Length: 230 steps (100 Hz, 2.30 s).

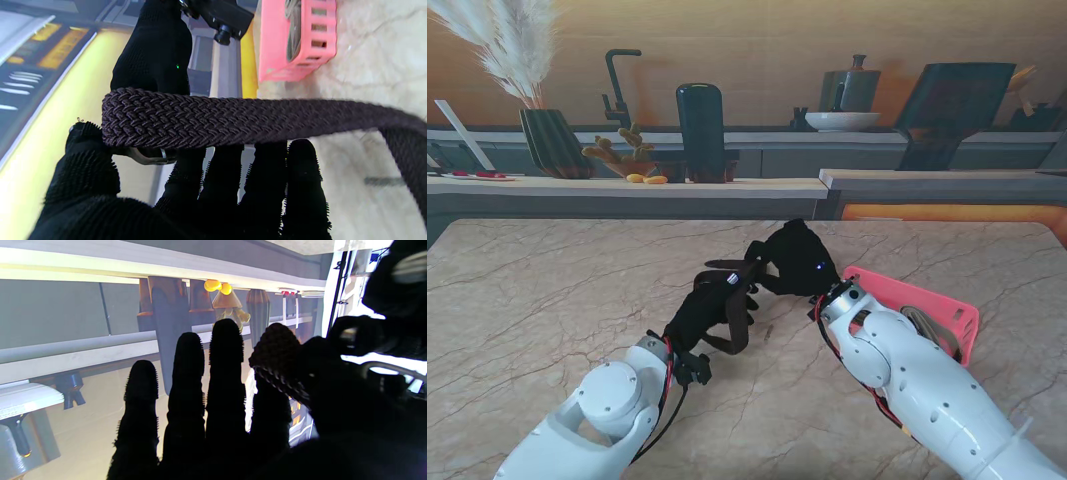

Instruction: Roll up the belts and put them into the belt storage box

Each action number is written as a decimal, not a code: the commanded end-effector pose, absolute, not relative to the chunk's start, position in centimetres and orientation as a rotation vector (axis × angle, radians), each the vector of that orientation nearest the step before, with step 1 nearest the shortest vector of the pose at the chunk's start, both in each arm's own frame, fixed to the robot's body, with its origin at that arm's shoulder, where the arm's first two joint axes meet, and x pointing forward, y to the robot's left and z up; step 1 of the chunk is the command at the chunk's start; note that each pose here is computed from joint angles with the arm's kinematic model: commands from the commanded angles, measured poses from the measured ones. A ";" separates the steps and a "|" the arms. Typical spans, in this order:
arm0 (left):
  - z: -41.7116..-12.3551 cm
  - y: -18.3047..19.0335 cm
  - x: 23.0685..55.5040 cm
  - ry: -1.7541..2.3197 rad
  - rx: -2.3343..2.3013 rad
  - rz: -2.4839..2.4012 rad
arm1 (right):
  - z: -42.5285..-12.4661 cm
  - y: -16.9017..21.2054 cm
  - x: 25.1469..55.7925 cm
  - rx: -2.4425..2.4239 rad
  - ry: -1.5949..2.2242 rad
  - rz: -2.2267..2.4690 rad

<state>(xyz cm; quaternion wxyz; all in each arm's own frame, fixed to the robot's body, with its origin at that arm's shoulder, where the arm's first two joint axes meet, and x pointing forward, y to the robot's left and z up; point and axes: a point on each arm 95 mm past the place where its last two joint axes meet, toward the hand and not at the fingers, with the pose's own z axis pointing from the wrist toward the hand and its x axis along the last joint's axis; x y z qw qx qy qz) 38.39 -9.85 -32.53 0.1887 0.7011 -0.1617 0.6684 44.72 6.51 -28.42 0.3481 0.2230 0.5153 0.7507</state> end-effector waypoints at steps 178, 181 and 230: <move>-33.1 -9.4 40.5 -0.886 1.734 2.517 | -30.9 10.5 42.6 1.134 1.184 2.151; -33.1 -9.4 40.4 -0.881 1.735 2.517 | -31.0 10.7 42.7 1.136 1.190 2.150; -33.6 -10.2 40.6 -0.779 1.880 2.446 | -31.2 12.6 42.1 1.090 1.192 2.224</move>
